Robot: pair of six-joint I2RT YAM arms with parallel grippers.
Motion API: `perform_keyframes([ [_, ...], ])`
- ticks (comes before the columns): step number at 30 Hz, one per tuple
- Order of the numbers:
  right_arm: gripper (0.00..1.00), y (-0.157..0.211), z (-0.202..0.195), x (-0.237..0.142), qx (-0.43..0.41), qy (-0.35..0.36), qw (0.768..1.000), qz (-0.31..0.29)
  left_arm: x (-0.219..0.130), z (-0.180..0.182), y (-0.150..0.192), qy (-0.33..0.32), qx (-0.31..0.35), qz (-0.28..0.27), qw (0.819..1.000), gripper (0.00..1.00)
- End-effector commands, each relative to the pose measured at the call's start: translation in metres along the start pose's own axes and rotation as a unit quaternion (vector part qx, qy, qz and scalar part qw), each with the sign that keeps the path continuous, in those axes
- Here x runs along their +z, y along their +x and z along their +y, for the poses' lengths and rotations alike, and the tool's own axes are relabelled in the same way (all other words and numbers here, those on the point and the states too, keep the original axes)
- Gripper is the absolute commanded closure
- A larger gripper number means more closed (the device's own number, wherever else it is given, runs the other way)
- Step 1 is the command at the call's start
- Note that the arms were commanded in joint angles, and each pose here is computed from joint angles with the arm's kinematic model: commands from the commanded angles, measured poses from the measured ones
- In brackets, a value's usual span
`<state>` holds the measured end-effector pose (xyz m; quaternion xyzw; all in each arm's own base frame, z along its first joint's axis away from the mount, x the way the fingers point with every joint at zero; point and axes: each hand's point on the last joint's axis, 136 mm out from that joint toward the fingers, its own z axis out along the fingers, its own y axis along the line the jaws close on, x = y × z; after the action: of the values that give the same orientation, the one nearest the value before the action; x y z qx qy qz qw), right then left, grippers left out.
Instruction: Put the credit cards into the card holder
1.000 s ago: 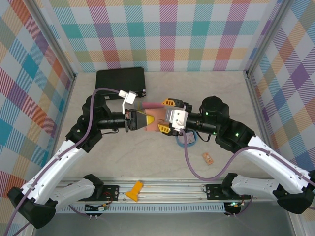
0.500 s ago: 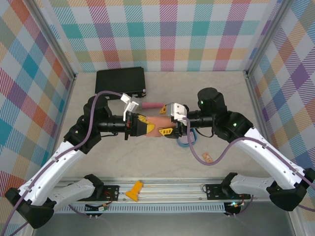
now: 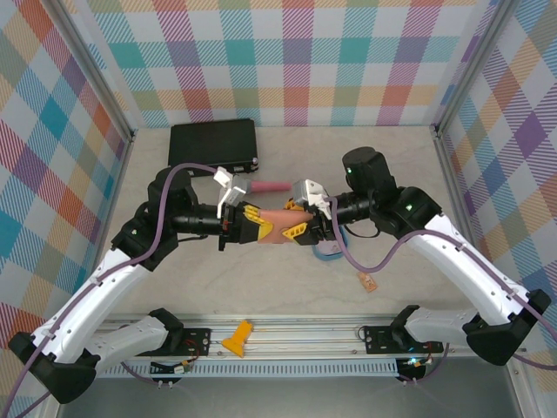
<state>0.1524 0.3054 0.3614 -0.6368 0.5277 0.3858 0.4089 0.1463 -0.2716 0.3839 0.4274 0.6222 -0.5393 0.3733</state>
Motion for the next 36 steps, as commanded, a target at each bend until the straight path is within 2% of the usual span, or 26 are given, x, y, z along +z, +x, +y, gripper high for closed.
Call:
perform_keyframes([
  [1,0.58,0.023,-0.017,0.001,0.035,0.024,0.998,0.044,-0.010,-0.054,-0.025,0.099,0.076,-0.021,0.992,1.00],
  [4,0.59,0.023,-0.018,0.001,0.039,0.027,0.998,0.043,-0.008,-0.053,-0.023,0.100,0.072,-0.018,0.992,1.00],
  [7,0.64,0.024,-0.020,0.003,0.048,0.025,0.997,0.047,-0.007,-0.052,-0.022,0.100,0.069,-0.016,0.992,1.00],
  [13,0.89,0.019,-0.022,0.003,0.057,0.023,0.998,0.033,-0.003,-0.047,-0.018,0.100,0.060,-0.010,0.993,1.00],
  [15,1.00,0.019,-0.021,0.004,0.061,0.018,0.997,0.032,-0.002,-0.046,-0.017,0.101,0.059,-0.007,0.993,1.00],
  [19,1.00,0.018,-0.020,0.005,0.071,0.010,0.997,0.026,0.001,-0.042,-0.016,0.100,0.057,-0.006,0.993,1.00],
  [21,0.83,0.018,-0.020,0.005,0.078,0.010,0.997,0.025,0.003,-0.039,-0.015,0.100,0.056,-0.004,0.993,1.00],
  [23,0.75,0.018,-0.021,0.005,0.083,0.013,0.996,0.021,0.004,-0.038,-0.015,0.101,0.054,-0.002,0.993,1.00],
  [29,0.65,0.019,-0.019,0.007,0.092,0.008,0.996,0.019,0.005,-0.038,-0.017,0.100,0.056,-0.006,0.993,1.00],
  [32,0.68,0.019,-0.020,0.006,0.092,0.010,0.996,0.016,0.006,-0.037,-0.017,0.100,0.052,-0.005,0.994,1.00],
  [36,0.92,0.020,-0.019,0.006,0.093,0.008,0.996,0.015,0.007,-0.035,-0.015,0.098,0.049,-0.004,0.994,1.00],
])
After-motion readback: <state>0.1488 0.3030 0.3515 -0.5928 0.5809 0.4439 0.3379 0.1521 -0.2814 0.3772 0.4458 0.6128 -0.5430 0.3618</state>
